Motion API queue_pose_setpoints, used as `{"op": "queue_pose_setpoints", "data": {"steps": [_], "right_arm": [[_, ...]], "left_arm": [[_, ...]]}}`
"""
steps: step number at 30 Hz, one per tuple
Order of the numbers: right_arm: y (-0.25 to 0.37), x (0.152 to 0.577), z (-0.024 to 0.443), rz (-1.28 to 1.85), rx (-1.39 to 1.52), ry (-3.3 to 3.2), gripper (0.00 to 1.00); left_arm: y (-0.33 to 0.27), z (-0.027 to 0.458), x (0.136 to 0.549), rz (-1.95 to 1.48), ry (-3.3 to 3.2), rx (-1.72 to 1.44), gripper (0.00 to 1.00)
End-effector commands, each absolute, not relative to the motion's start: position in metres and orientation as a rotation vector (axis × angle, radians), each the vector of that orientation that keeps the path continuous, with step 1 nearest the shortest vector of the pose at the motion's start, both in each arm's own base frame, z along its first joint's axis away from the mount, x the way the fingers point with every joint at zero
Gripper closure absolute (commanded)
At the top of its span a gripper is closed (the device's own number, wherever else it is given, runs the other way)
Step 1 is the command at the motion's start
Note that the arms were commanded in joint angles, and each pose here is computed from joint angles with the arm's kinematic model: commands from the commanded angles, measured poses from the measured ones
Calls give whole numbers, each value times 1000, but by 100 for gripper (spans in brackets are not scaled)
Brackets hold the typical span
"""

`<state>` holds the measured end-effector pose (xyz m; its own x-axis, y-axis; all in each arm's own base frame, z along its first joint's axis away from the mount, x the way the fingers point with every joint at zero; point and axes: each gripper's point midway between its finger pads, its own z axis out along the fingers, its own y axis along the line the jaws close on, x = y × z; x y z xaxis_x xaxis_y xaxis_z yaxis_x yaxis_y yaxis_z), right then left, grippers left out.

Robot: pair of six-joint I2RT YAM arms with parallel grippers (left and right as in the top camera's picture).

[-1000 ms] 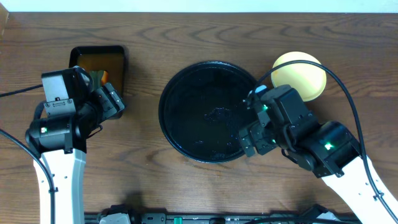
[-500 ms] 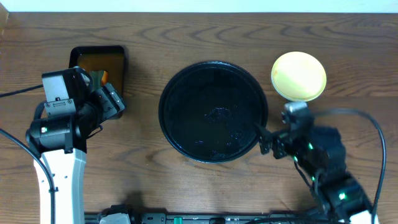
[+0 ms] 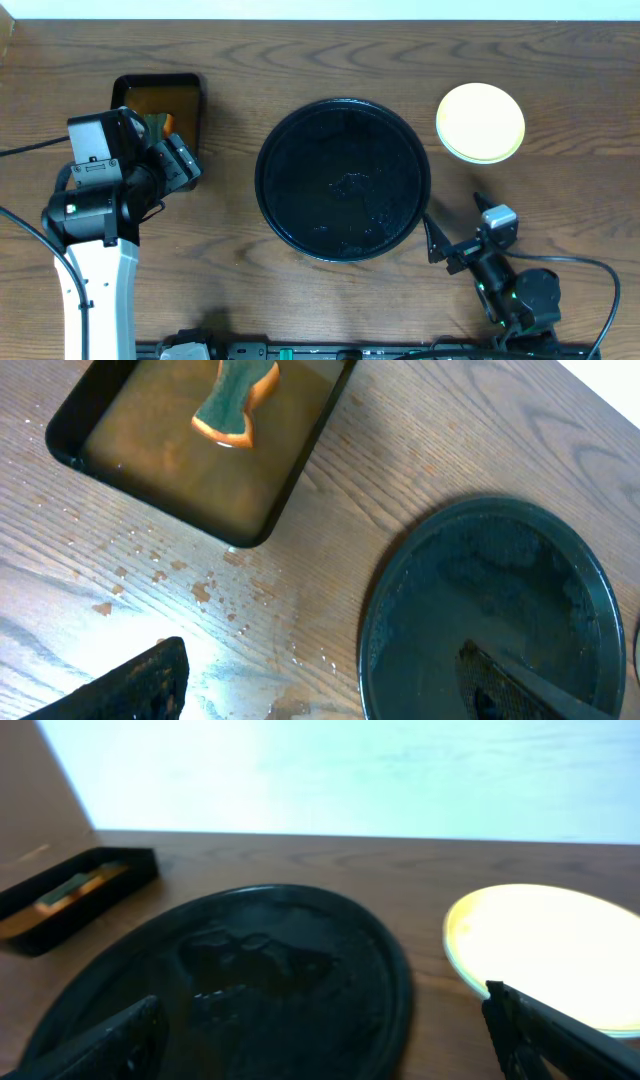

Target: Clean dirty plates on tray and stack at the side

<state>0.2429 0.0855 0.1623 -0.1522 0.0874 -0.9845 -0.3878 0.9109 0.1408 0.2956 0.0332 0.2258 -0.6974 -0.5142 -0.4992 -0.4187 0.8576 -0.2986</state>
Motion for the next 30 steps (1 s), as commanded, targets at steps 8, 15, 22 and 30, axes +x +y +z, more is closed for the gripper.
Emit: {"op": "queue_pose_setpoints", "data": {"steps": [8, 15, 22, 30], "right_arm": [[55, 242, 171, 315, -147, 1591, 1], [29, 244, 160, 203, -53, 1636, 1], [27, 244, 159, 125, -123, 1631, 1], [29, 244, 160, 131, -131, 1629, 1]], "left_arm": [[33, 224, 295, -210, 2452, -664, 14], [33, 224, 295, -210, 2452, -664, 14], [33, 224, 295, -210, 2452, -664, 14], [33, 224, 295, -210, 2452, -665, 14]]}}
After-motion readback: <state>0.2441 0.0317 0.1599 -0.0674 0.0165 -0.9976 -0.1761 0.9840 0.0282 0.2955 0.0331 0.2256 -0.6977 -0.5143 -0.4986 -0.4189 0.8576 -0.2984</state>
